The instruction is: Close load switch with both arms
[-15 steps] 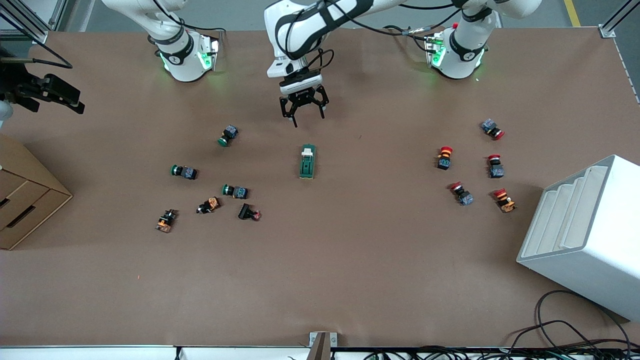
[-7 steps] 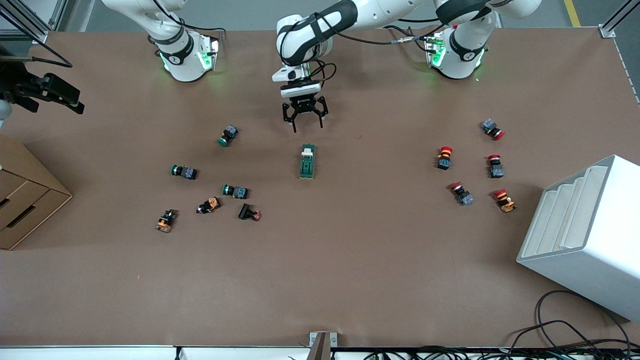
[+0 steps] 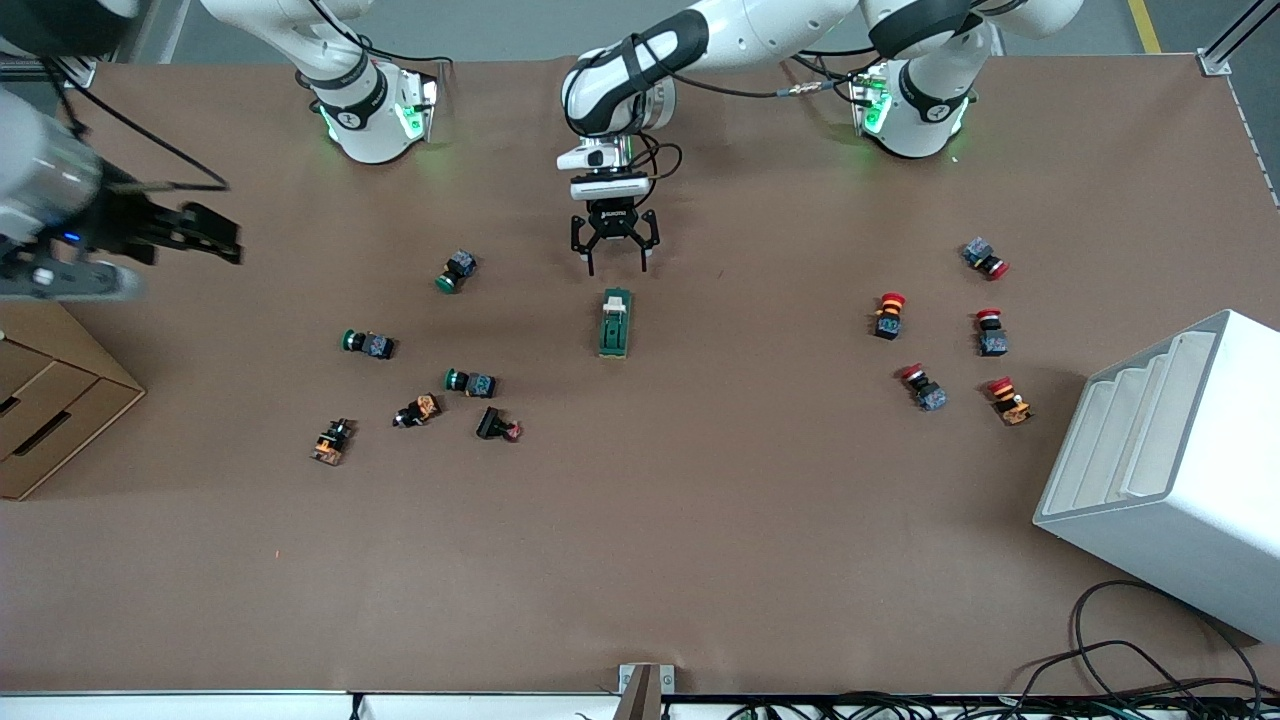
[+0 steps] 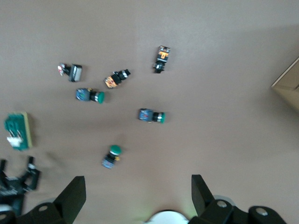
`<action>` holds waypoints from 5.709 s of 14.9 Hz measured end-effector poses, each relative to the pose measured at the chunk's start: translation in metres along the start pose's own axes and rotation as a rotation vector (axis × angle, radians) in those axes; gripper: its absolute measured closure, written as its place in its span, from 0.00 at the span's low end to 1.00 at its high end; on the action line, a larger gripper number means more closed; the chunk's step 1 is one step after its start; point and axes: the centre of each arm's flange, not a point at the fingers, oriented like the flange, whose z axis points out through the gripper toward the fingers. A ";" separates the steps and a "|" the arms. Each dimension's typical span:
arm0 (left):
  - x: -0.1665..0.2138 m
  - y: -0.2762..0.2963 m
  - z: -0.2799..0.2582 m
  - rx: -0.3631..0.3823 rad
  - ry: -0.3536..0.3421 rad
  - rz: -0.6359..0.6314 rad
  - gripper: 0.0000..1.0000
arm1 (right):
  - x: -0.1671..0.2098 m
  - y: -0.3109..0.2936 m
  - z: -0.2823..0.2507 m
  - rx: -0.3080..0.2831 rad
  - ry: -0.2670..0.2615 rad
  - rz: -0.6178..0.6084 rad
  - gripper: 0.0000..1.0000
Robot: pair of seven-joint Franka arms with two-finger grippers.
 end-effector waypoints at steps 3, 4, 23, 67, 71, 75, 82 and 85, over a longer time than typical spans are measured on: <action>-0.011 -0.005 0.012 -0.012 0.030 0.017 0.02 | -0.012 -0.080 0.026 0.056 0.002 0.168 0.00; -0.013 -0.005 0.014 -0.021 0.046 0.027 0.02 | -0.019 -0.110 0.039 0.070 0.011 0.216 0.00; -0.036 -0.016 0.042 -0.082 0.168 0.087 0.01 | -0.109 -0.357 0.357 0.175 0.100 0.477 0.00; -0.042 -0.017 0.042 -0.075 0.200 0.100 0.00 | -0.066 -0.378 0.361 0.351 0.147 0.536 0.00; -0.042 -0.017 0.042 -0.074 0.203 0.100 0.00 | -0.053 -0.367 0.363 0.344 0.159 0.513 0.00; -0.043 -0.017 0.043 -0.074 0.209 0.104 0.00 | -0.043 -0.363 0.370 0.340 0.162 0.512 0.00; -0.046 -0.018 0.043 -0.073 0.222 0.091 0.00 | -0.031 -0.373 0.379 0.346 0.164 0.513 0.00; -0.046 -0.018 0.043 -0.072 0.226 0.091 0.00 | -0.029 -0.374 0.376 0.352 0.168 0.510 0.00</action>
